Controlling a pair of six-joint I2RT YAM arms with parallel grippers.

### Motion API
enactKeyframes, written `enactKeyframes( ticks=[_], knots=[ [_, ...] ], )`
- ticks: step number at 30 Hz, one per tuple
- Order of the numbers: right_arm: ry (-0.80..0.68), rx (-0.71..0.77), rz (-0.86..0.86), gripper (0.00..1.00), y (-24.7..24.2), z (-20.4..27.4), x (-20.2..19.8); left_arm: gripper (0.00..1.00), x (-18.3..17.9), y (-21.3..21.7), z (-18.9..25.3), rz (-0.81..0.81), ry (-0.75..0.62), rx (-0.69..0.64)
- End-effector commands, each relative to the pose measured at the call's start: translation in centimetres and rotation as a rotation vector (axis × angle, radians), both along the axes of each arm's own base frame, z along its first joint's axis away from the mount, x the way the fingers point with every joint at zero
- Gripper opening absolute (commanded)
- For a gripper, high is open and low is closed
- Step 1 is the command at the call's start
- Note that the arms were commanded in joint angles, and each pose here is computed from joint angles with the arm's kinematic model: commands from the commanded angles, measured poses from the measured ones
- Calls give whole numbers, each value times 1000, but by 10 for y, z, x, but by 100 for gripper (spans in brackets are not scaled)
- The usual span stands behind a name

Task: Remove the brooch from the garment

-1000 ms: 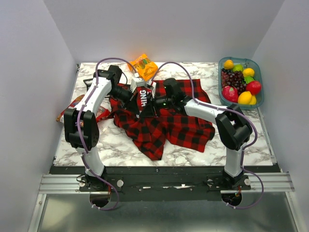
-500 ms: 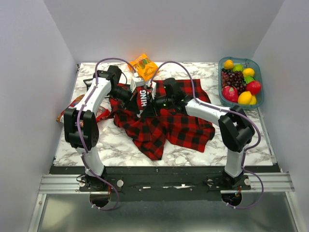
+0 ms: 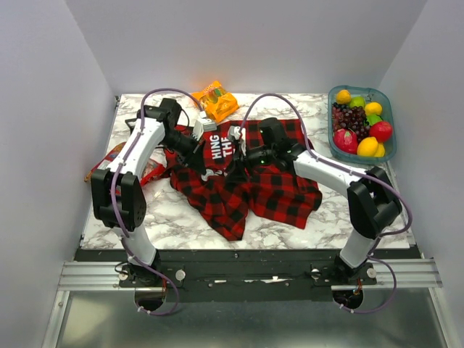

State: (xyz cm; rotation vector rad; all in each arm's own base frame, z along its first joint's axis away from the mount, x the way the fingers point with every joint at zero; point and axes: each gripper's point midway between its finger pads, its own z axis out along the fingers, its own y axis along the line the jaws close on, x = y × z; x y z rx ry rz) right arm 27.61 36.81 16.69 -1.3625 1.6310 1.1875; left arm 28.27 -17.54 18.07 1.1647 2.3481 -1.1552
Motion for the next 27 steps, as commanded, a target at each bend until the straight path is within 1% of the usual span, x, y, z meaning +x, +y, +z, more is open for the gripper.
enactKeyframes(
  ticks=[1,5,6,8,9,10,11,13,14,15,16,17,18,19,21,22,23,24,26,27],
  knots=[
    [-16,-3,-23,54,16,2,17,0,0,2,15,111,-18,4],
    [-27,-17,-70,55,25,-3,32,0,10,1,21,189,-84,-4],
    [-30,-19,-84,52,28,-3,37,0,12,1,20,203,-98,0],
    [17,-26,-64,42,33,-10,31,0,20,1,20,277,-128,-4],
    [34,-16,-34,33,36,-9,24,0,22,0,19,307,-136,-7],
    [43,-12,-11,31,38,-8,17,0,32,2,9,350,-178,10],
    [45,-3,13,29,40,-4,9,0,33,1,13,415,-182,3],
    [68,-9,39,29,40,-6,-8,0,46,3,1,491,-236,14],
    [72,-18,27,29,38,-8,-10,0,48,2,2,548,-218,-2],
    [63,-17,4,32,34,-1,-11,0,50,1,-1,565,-215,-7],
    [52,-36,-49,34,30,-3,-5,0,54,0,-1,577,-218,-15],
    [51,-60,-69,35,22,-11,-9,0,55,-2,-2,574,-205,-23],
    [15,-53,-95,38,16,1,-8,0,56,-4,1,561,-211,-39],
    [-25,-71,-149,39,8,2,2,0,54,-8,7,530,-215,-58],
    [-58,-91,-173,44,-6,2,5,0,53,-10,12,483,-243,-69],
    [-115,-84,-180,45,-15,12,10,0,52,-11,15,474,-242,-76],
    [-123,-92,-180,45,-22,14,11,0,51,-11,17,437,-259,-82],
    [-137,-87,-179,46,-26,19,13,0,45,-18,20,380,-240,-120],
    [-163,-89,-189,47,-39,28,21,0,37,-25,27,298,-234,-155],
    [-180,-83,-194,47,-41,35,25,0,30,-31,34,249,-213,-206]
  ],
)
